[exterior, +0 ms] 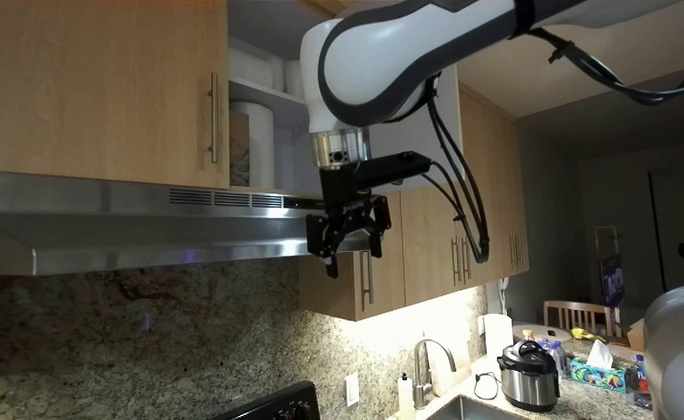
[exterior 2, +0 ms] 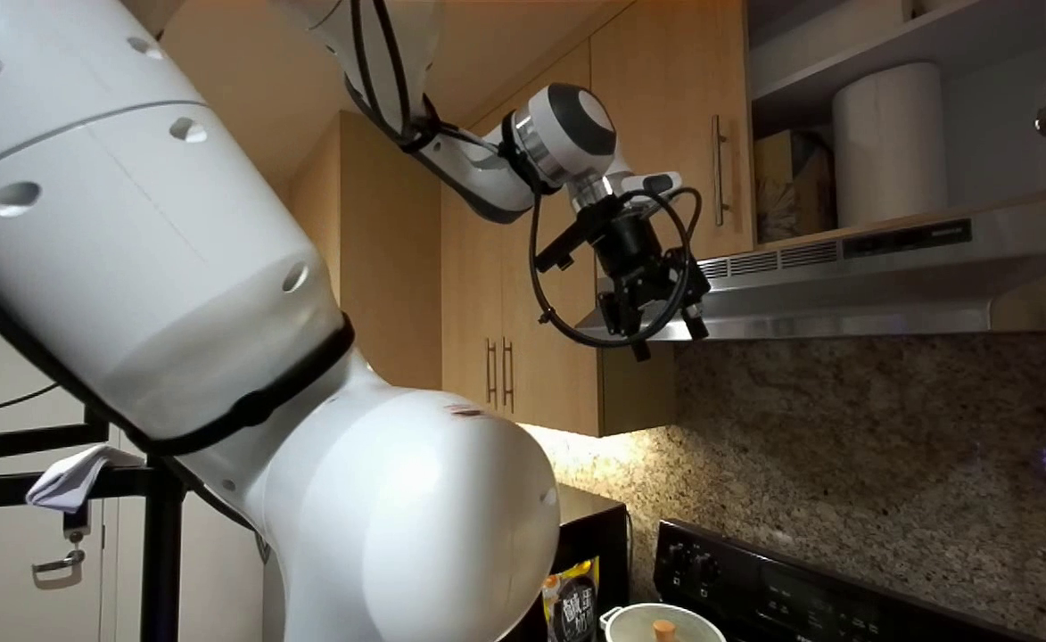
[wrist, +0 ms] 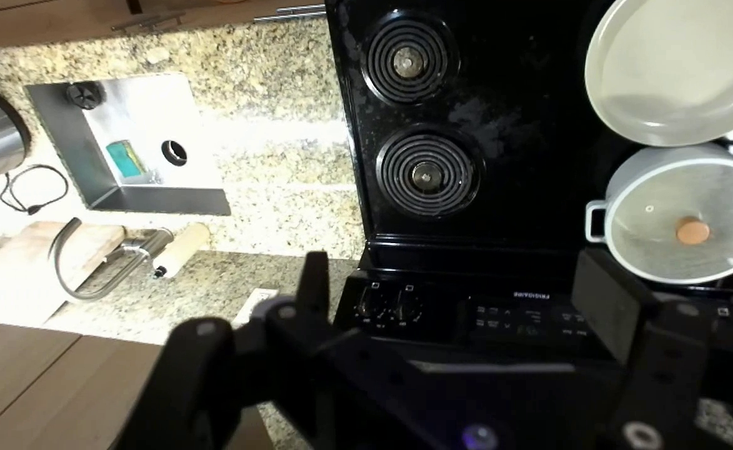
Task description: Close the overhead cabinet door
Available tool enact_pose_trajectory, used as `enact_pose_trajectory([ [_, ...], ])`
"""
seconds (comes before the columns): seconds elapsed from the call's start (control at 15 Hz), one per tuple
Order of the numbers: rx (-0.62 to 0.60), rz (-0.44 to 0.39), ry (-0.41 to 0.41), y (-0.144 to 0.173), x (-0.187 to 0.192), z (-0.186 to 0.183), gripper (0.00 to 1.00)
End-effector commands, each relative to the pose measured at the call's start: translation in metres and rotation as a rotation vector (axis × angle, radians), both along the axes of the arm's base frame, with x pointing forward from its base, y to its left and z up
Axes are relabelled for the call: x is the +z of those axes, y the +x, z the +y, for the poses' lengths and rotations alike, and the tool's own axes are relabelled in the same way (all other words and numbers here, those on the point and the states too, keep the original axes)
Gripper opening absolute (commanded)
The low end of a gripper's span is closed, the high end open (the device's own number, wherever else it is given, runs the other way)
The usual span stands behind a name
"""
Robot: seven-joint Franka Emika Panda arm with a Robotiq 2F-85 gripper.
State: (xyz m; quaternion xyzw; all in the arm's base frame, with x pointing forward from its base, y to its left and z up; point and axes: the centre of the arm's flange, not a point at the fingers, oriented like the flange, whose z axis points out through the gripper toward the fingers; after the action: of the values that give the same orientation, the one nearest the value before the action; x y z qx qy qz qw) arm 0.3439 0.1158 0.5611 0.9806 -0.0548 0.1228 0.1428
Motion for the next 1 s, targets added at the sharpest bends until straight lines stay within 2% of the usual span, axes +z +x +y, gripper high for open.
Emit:
enact_pose_trajectory([
  [0.0, -0.08, -0.116, 0.037, -0.019, 0.024, -0.024, 1.0],
  [0.07, -0.037, -0.053, 0.017, -0.007, 0.017, -0.013, 1.0],
  [0.2, -0.043, -0.07, 0.019, -0.011, 0.023, -0.016, 1.0],
  [0.47, -0.026, -0.042, 0.005, -0.006, 0.013, -0.01, 1.0],
  [0.67, -0.038, -0.072, -0.003, -0.01, 0.02, -0.011, 1.0],
  [0.93, -0.08, -0.132, 0.003, -0.02, 0.044, -0.031, 1.0],
])
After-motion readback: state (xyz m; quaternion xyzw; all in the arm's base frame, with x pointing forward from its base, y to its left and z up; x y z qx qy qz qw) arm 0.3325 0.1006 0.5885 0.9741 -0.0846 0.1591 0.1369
